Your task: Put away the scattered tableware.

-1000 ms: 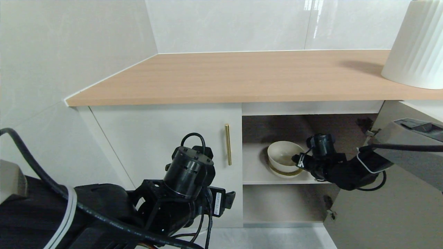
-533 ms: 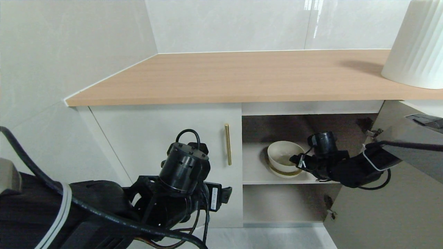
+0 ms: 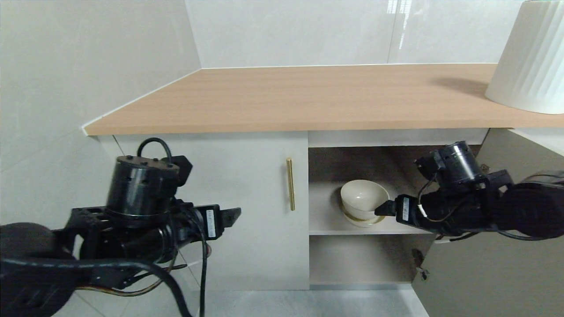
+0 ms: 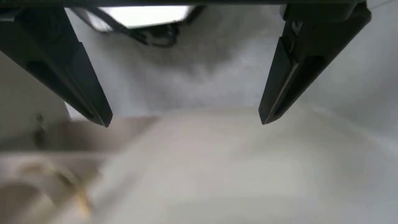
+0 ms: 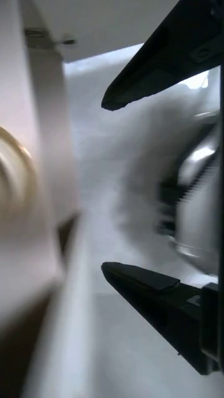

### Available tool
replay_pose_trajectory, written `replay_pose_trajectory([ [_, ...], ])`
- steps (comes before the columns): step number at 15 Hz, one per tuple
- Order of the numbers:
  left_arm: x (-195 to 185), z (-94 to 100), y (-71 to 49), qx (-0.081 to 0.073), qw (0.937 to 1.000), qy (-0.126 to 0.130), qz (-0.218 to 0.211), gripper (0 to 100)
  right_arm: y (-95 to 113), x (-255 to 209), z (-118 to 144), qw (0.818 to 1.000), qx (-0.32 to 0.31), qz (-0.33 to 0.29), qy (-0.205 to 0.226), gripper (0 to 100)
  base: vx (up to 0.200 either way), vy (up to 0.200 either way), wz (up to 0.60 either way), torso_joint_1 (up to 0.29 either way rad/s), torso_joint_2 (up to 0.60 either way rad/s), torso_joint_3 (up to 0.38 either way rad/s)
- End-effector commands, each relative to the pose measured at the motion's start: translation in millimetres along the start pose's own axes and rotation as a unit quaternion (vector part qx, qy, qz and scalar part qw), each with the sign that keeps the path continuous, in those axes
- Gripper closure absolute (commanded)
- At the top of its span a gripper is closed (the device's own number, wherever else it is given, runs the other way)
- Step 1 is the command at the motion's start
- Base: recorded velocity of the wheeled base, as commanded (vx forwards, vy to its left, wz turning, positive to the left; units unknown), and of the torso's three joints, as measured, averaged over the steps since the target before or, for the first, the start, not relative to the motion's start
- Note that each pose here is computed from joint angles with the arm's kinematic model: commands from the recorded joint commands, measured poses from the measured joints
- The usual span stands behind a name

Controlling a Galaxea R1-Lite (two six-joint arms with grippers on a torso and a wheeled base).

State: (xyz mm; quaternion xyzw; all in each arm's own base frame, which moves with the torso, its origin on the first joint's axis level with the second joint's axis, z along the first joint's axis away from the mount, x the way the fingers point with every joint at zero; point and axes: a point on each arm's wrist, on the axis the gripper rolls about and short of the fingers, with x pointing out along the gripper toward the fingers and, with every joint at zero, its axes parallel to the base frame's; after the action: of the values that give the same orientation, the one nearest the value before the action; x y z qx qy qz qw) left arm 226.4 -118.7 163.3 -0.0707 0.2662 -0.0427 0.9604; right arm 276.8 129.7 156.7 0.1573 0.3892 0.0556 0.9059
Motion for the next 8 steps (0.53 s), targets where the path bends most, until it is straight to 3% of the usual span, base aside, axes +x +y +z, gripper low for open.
replay_pose_trajectory([
  [1, -38, 3.8, 23.9, -0.011, 0.9990, -0.042, 0.006, 0, -3, -68, -12, 0.999, -0.022, 0.028, -0.013, 0, 0.000, 0.000, 0.00, 0.000, 0.00, 0.000],
  [4, -47, -7.0, 29.0, 0.001, 0.9993, -0.036, 0.005, 0, -7, -87, -45, 0.996, -0.077, 0.049, 0.011, 0, 0.000, 0.000, 0.00, 0.000, 0.00, 0.000],
  [8, -43, -13.7, 24.8, 0.011, 0.9997, -0.020, 0.000, 0, -9, -89, -51, 0.995, -0.081, 0.051, 0.020, 0, 0.000, 0.000, 0.00, 0.000, 0.00, 0.000],
])
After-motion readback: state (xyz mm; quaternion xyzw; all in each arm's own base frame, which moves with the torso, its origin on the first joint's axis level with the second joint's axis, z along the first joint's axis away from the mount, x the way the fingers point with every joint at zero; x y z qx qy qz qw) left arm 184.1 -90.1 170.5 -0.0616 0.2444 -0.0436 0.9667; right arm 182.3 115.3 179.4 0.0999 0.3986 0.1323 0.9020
